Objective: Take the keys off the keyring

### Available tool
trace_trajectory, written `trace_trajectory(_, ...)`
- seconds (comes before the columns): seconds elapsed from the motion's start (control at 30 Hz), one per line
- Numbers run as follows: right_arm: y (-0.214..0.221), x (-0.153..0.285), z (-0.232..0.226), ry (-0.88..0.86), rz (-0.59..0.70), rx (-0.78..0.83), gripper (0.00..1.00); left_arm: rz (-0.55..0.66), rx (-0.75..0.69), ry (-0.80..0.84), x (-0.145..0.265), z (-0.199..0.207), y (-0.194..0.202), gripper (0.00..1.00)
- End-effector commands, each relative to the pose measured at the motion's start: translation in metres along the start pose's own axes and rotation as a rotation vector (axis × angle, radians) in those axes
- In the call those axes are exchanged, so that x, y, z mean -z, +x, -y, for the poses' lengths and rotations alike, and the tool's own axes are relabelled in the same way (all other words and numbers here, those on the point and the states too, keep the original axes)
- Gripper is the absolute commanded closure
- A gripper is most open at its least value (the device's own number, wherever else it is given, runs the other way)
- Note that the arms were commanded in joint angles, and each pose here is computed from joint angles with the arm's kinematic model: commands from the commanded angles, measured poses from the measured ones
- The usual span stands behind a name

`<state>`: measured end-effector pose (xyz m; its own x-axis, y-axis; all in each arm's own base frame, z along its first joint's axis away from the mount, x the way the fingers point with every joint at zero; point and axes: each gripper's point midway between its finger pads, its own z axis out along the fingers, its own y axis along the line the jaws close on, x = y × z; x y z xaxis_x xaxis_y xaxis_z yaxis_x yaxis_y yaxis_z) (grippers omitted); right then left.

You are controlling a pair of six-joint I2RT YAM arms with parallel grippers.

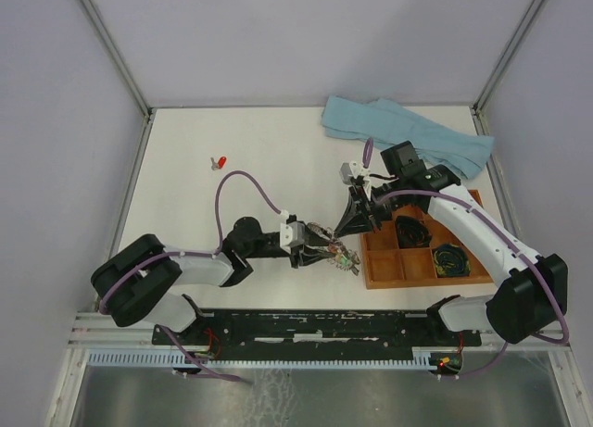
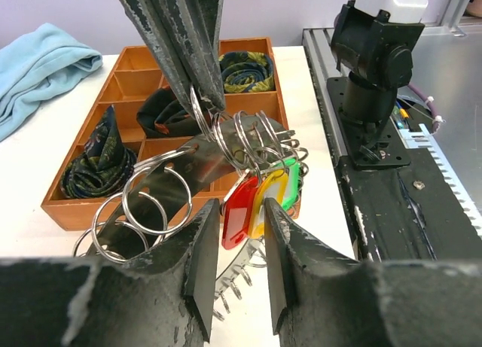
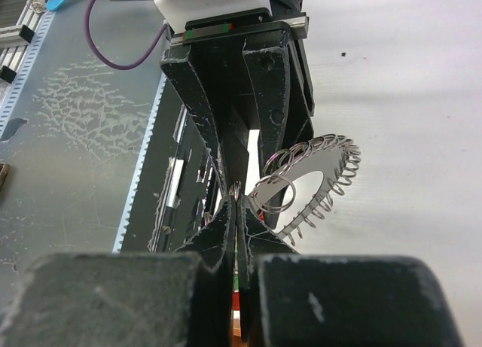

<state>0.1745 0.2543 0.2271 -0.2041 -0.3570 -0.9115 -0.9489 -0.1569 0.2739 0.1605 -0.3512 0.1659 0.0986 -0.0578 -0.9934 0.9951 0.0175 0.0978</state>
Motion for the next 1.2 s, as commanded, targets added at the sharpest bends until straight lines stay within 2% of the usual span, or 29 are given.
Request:
trace_trajectory(0.0,-0.027,0.002,-0.005,-0.028,0.051,0.094,0.99,0.066,-0.027,0.056,-0.004,0.008,-0.024,0.63)
trace_trajectory(0.2,-0.026,0.001,-0.006,-0.037,0.052,0.089,0.99,0.074,0.006,0.12,0.0,0.023,-0.028,0.57)
trace_trajectory(0.4,-0.025,0.0,-0.007,-0.043,0.053,0.09,0.99,0.079,0.024,0.125,0.0,0.025,-0.031,0.58)
trace_trajectory(0.8,-0.023,-0.005,-0.01,-0.06,0.042,0.087,0.99,0.009,0.083,0.074,0.005,0.018,-0.024,0.55)
trace_trajectory(1.17,-0.021,-0.008,-0.012,-0.067,0.03,0.096,0.99,0.006,0.15,0.103,0.014,0.018,-0.03,0.57)
